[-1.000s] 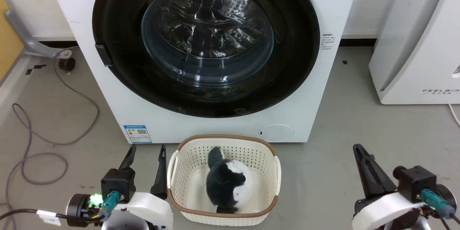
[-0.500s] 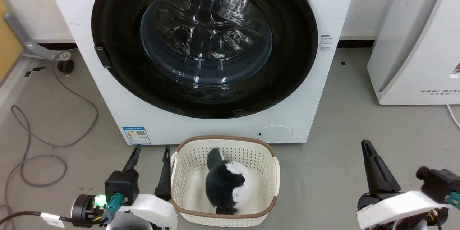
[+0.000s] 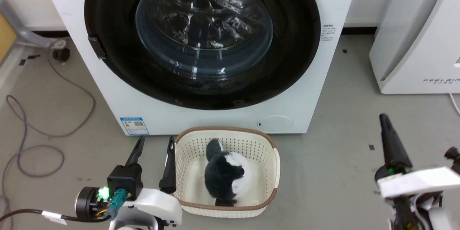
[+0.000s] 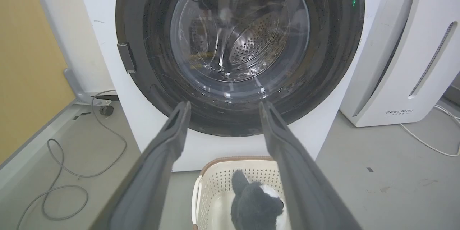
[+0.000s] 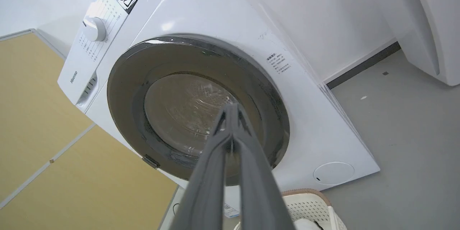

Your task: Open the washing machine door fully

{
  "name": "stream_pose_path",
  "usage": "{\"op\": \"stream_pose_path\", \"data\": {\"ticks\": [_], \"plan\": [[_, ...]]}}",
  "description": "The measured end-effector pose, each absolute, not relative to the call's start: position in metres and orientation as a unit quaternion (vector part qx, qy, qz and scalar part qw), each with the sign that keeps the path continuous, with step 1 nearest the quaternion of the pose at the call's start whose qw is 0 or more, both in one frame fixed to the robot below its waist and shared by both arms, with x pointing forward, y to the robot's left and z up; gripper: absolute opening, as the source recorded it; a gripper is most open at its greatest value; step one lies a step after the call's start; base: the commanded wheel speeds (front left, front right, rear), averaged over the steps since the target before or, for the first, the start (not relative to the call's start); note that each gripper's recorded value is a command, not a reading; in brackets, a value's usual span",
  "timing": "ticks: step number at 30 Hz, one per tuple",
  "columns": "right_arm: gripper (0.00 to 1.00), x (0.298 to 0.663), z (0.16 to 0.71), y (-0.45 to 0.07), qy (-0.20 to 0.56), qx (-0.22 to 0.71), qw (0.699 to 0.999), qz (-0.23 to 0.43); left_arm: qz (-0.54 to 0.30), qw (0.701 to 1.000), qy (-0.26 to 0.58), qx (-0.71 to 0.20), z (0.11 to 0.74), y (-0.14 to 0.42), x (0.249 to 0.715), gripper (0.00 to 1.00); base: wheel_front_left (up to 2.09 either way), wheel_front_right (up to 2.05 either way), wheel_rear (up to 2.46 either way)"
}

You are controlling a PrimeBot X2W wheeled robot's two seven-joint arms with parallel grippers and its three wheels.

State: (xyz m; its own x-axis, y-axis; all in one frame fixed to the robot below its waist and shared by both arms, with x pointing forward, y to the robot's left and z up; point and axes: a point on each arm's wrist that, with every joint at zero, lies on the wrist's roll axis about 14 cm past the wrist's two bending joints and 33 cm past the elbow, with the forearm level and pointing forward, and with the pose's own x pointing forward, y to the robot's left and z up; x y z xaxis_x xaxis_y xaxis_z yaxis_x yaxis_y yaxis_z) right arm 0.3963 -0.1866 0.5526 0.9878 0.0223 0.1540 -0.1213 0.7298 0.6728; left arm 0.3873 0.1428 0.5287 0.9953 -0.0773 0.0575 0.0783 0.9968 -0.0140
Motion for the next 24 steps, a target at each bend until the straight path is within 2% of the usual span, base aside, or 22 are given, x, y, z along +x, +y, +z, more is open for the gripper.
{"op": "stream_pose_path", "data": {"ticks": [10,24], "plan": [[0.0,0.44,0.572,-0.208,-0.089,0.414,0.905,0.044,-0.042,0.998,-0.037,-0.014,0.529,0.137,0.402,1.0,0.0,0.0,0.0],[0.0,0.513,0.606,-0.198,-0.057,0.414,0.902,0.108,-0.053,0.997,-0.055,-0.023,0.533,0.126,0.42,1.0,0.0,0.0,0.0]]}}
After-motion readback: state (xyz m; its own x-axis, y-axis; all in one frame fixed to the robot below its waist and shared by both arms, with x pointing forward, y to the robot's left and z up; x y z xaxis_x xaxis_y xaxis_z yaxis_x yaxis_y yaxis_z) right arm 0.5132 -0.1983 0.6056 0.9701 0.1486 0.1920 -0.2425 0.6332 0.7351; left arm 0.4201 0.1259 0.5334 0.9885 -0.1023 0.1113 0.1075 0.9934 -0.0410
